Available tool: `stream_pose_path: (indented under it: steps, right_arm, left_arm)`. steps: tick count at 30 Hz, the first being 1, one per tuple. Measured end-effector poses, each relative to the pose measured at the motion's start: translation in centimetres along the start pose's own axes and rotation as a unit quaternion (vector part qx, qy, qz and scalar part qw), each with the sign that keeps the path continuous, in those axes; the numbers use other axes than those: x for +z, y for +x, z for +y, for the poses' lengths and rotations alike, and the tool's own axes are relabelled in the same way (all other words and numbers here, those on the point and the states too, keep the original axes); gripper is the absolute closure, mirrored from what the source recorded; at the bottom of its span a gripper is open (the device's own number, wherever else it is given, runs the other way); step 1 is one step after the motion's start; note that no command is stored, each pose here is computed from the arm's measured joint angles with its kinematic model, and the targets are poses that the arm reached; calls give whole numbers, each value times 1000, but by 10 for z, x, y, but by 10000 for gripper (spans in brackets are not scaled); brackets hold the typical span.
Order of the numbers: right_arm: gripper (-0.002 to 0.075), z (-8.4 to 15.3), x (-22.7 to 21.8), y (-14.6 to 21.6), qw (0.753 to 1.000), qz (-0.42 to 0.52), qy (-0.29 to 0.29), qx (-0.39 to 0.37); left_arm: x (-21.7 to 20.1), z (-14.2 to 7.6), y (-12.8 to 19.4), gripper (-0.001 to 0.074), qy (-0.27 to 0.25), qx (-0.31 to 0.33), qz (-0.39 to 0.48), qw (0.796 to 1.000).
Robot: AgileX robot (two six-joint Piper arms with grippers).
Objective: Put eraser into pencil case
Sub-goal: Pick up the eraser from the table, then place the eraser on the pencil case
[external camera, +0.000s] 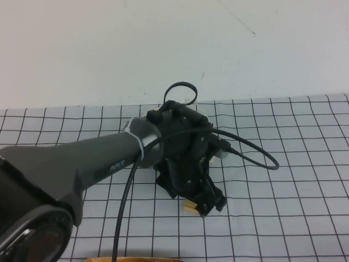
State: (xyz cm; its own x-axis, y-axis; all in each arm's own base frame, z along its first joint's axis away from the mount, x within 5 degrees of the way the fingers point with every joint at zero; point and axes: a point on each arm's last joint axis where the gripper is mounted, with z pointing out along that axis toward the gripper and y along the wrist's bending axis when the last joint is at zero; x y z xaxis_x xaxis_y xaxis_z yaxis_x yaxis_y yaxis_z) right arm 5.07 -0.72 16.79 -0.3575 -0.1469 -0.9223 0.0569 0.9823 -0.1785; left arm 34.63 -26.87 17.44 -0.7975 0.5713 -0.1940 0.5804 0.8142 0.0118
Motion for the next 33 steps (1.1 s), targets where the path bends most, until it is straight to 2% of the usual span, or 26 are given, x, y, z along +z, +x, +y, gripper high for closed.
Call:
stream_pose_path:
  steps: [7, 10, 13, 19, 24, 28, 33]
  right_arm:
    - [727, 0, 0, 0, 1000, 0, 0, 0]
    - [727, 0, 0, 0, 1000, 0, 0, 0]
    - [727, 0, 0, 0, 1000, 0, 0, 0]
    - [727, 0, 0, 0, 1000, 0, 0, 0]
    - [727, 0, 0, 0, 1000, 0, 0, 0]
    - [727, 0, 0, 0, 1000, 0, 0, 0]
    - [727, 0, 0, 0, 1000, 0, 0, 0]
  left_arm:
    - [13, -1, -1, 218, 3, -2, 4, 1000]
    - [15, 0, -2, 307, -3, 1, 4, 1000]
    - [15, 2, -2, 460, -14, 9, 3, 1000]
    - [3, 6, -4, 459, -32, 22, 2, 999]
    - [-61, 8, -17, 459, -43, 36, -72, 996]
    - [-114, 18, -27, 459, -94, 53, -144, 984]
    - [-128, 40, -36, 459, -117, 37, -179, 976]
